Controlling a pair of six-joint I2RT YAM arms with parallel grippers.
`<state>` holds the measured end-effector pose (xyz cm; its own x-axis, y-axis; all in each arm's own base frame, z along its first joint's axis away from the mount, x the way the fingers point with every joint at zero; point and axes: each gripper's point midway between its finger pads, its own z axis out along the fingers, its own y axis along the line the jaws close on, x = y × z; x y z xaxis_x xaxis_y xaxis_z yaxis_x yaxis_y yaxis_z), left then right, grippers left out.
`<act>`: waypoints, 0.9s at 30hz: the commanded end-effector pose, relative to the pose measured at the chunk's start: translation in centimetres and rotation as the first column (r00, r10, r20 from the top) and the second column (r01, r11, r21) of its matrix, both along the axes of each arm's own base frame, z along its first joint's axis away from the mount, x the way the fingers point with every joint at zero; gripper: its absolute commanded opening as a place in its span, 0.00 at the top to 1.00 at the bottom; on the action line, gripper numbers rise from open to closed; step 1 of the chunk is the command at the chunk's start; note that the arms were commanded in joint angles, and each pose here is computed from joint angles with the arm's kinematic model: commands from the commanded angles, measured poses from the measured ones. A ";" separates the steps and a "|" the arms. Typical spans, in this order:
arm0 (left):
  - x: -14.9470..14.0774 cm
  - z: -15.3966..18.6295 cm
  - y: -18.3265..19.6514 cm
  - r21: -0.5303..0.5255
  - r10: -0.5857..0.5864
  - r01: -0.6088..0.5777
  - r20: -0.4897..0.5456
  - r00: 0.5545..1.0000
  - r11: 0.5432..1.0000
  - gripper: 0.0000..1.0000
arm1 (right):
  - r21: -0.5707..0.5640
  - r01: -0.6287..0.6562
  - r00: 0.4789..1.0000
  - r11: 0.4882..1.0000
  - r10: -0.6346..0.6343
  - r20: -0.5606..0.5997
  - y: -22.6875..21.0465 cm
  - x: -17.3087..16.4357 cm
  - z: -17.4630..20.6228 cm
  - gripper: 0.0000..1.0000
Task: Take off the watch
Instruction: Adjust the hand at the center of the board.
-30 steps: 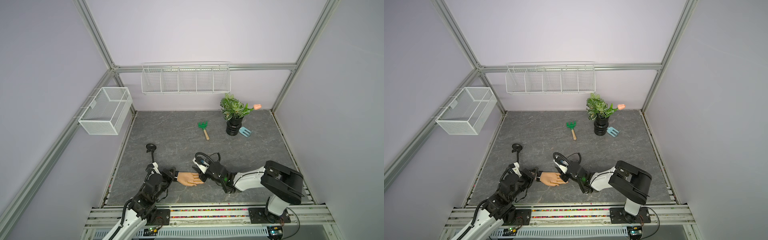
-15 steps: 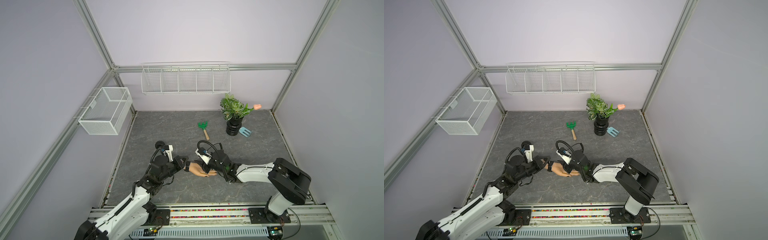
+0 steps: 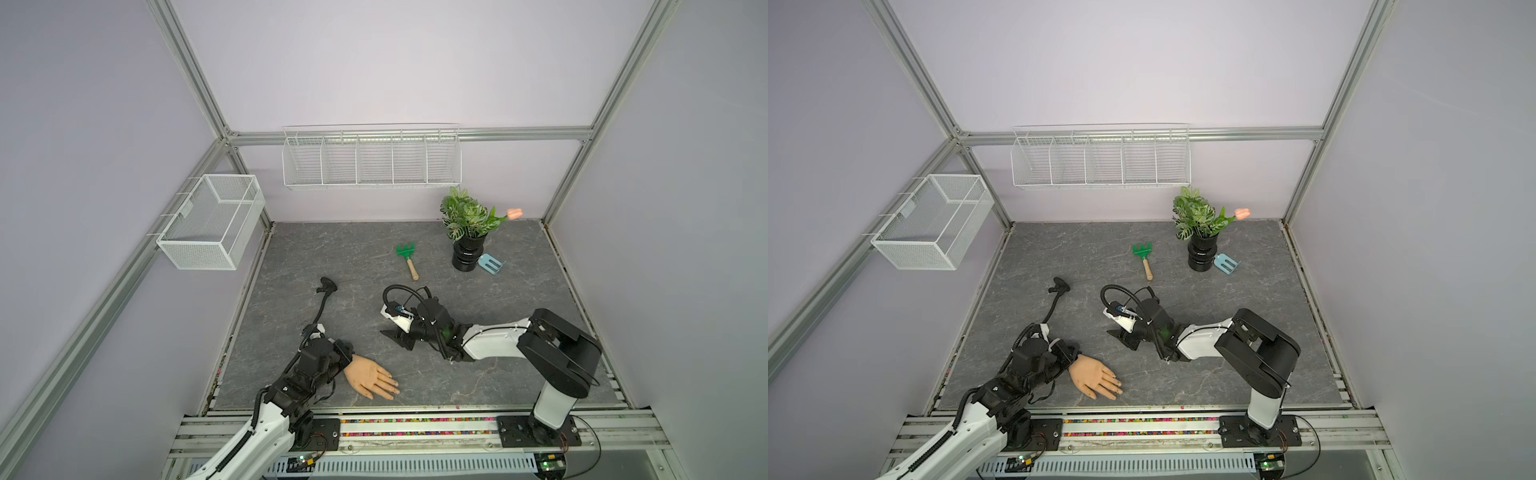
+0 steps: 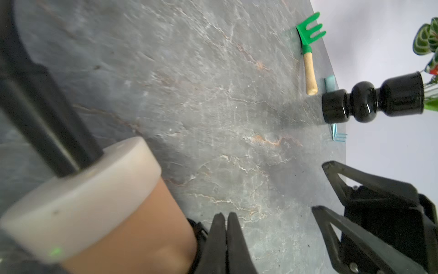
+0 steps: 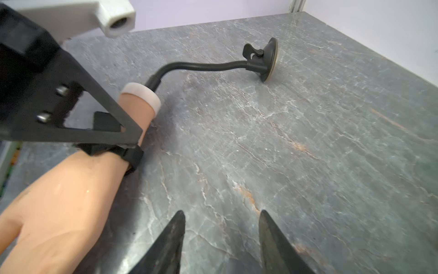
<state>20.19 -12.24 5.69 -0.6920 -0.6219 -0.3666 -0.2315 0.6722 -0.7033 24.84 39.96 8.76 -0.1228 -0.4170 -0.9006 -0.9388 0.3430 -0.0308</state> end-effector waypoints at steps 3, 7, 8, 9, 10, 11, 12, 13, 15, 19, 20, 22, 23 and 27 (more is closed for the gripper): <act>-2.7 -4.1 5.1 0.133 0.230 -0.210 -0.154 0.961 0.969 1.00 | 0.055 -0.139 0.989 0.989 0.141 -0.035 3.2 -1.9 0.9 0.39; -2.4 -3.6 5.0 0.055 0.262 -0.257 -0.121 0.958 0.965 1.00 | 0.010 -0.233 0.973 0.973 0.233 -0.008 5.7 -2.8 0.4 0.38; -2.0 -2.8 4.5 0.021 0.238 -0.237 -0.086 0.968 0.971 1.00 | 0.019 -0.254 0.967 0.967 0.254 -0.013 6.2 -2.9 0.2 0.38; -1.6 -2.0 4.0 -0.007 0.216 -0.217 -0.050 0.975 0.976 1.00 | 0.031 -0.273 0.962 0.962 0.273 -0.015 6.6 -3.1 0.2 0.38; -1.0 -0.7 3.3 -0.039 0.182 -0.182 0.008 0.983 0.983 1.00 | 0.051 -0.305 0.952 0.951 0.306 -0.018 7.0 -3.5 0.3 0.38; -0.5 0.8 2.6 -0.066 0.143 -0.138 0.075 0.987 0.988 1.00 | 0.067 -0.330 0.943 0.942 0.332 -0.025 7.4 -3.9 0.4 0.38; -0.2 2.1 2.1 -0.078 0.114 -0.105 0.130 0.985 0.991 1.00 | 0.079 -0.339 0.939 0.937 0.343 -0.031 7.7 -4.1 0.4 0.38; 0.1 3.6 1.7 -0.089 0.089 -0.074 0.186 0.979 0.993 1.00 | 0.088 -0.344 0.936 0.935 0.349 -0.043 8.0 -4.2 0.5 0.38; 0.3 5.4 1.6 -0.060 0.052 -0.037 0.269 0.962 0.997 1.00 | 0.090 -0.331 0.939 0.939 0.337 -0.067 8.4 -4.5 0.4 0.36; 0.7 6.8 2.0 0.011 0.030 -0.035 0.309 0.951 0.999 1.00 | 0.131 -0.233 0.960 0.964 0.249 -0.129 8.8 -4.9 0.9 0.28; 0.8 6.7 1.9 0.023 0.023 -0.031 0.301 0.953 0.999 1.00 | 0.166 -0.209 0.960 0.964 0.235 -0.155 8.9 -5.1 1.4 0.27; 1.1 6.3 1.6 0.036 0.015 -0.026 0.276 0.961 0.999 1.00 | 0.225 -0.156 0.959 0.962 0.202 -0.199 9.0 -5.1 2.2 0.26; 1.3 6.1 1.3 0.038 0.006 -0.016 0.266 0.964 0.999 1.00 | 0.243 -0.135 0.957 0.961 0.190 -0.221 9.1 -5.3 2.4 0.26; 1.9 6.2 -0.1 0.017 -0.034 0.031 0.256 0.966 0.999 1.00 | 0.239 -0.099 0.950 0.966 0.163 -0.266 10.1 -6.1 1.9 0.31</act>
